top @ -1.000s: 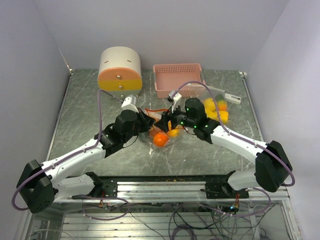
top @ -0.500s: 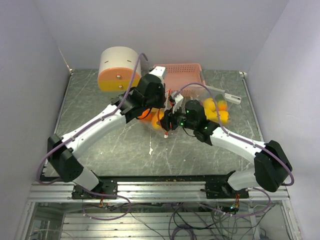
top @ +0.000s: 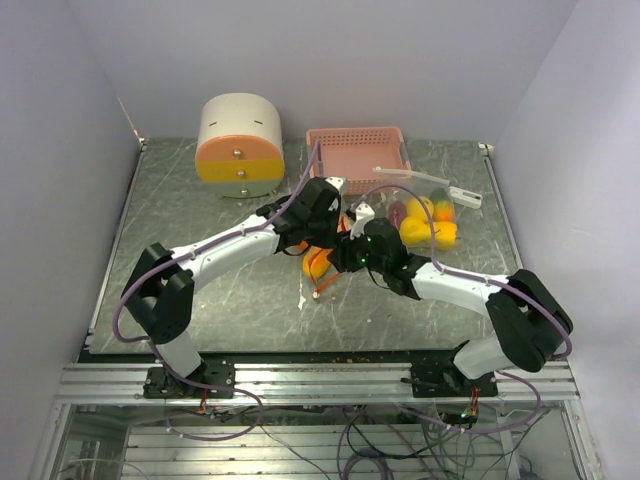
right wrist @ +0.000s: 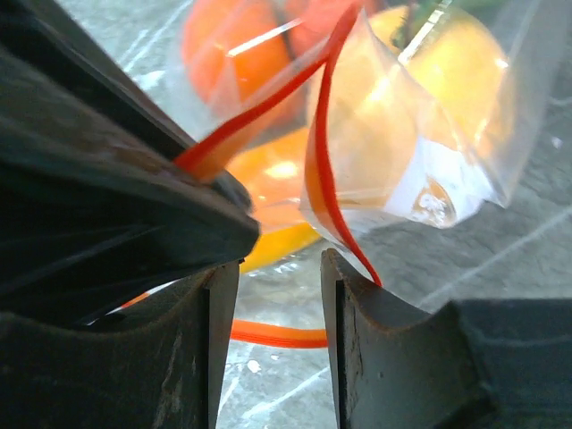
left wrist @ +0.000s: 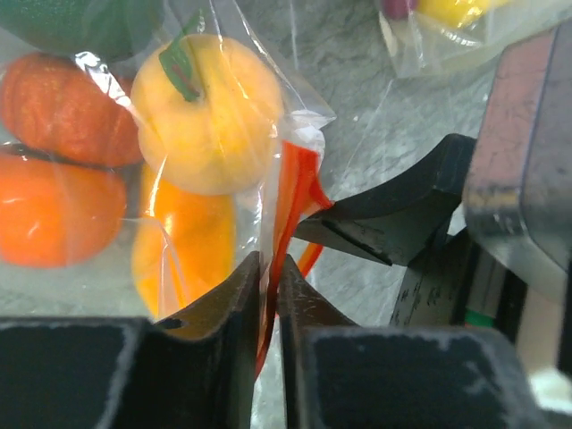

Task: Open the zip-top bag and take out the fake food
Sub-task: Pick up the fake fruit from the zipper food storage bag.

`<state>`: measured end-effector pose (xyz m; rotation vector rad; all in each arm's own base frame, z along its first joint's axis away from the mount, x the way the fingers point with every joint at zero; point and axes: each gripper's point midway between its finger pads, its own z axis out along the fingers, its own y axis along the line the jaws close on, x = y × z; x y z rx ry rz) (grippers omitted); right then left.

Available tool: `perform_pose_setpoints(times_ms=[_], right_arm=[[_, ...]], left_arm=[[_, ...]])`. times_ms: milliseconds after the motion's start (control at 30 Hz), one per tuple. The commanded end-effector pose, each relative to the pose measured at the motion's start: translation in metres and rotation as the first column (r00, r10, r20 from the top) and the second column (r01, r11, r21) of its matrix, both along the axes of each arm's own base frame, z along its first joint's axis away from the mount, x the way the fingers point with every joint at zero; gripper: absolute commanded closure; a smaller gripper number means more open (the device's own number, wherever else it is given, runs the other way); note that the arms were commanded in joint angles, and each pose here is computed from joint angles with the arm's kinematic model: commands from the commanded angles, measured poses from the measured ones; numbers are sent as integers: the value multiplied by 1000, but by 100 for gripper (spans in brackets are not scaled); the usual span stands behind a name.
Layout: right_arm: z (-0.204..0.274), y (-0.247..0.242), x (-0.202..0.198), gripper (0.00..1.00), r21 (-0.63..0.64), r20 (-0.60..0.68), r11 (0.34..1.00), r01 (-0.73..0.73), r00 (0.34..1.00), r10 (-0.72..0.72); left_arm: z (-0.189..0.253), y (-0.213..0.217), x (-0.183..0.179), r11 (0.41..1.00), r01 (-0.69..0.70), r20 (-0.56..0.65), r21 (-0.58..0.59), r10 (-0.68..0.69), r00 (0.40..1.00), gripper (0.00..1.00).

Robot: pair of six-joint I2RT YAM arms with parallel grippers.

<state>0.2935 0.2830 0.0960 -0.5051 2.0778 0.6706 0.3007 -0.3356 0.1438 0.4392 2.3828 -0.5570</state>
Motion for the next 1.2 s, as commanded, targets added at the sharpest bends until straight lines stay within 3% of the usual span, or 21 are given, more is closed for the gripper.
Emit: perform_pose_setpoints(times_ms=[0,233,300,467,600,700,900,1000,1167], right_arm=[[0,-10,18,56,34,28,990,139,990,-140],[-13,3,21,52,68,-25,991,119,993,-118],[-14,6,22,52,78,-30,990,118,993,-116],[-13,8,27,53,92,-35,987,133,991,-130],[-13,7,25,53,98,-38,986,132,991,-129],[-15,3,22,53,95,-43,986,138,990,-135],[-14,1,15,54,107,-47,986,125,992,-121],[-12,0,12,54,113,-42,986,119,992,-115],[-12,-3,11,54,106,-39,987,123,992,-119]], left_arm=[[22,-24,-1,991,59,39,-118,-54,998,69],[57,13,13,987,-68,236,-144,101,966,12],[67,26,15,980,-108,287,-166,152,946,2],[58,57,41,963,-259,378,-75,268,886,0],[29,60,66,943,-320,392,91,261,882,1],[12,67,89,917,-370,389,145,291,874,1],[-21,86,131,875,-471,314,115,418,853,1],[-35,85,141,888,-454,274,74,419,866,0],[-69,77,136,910,-403,205,99,377,903,16]])
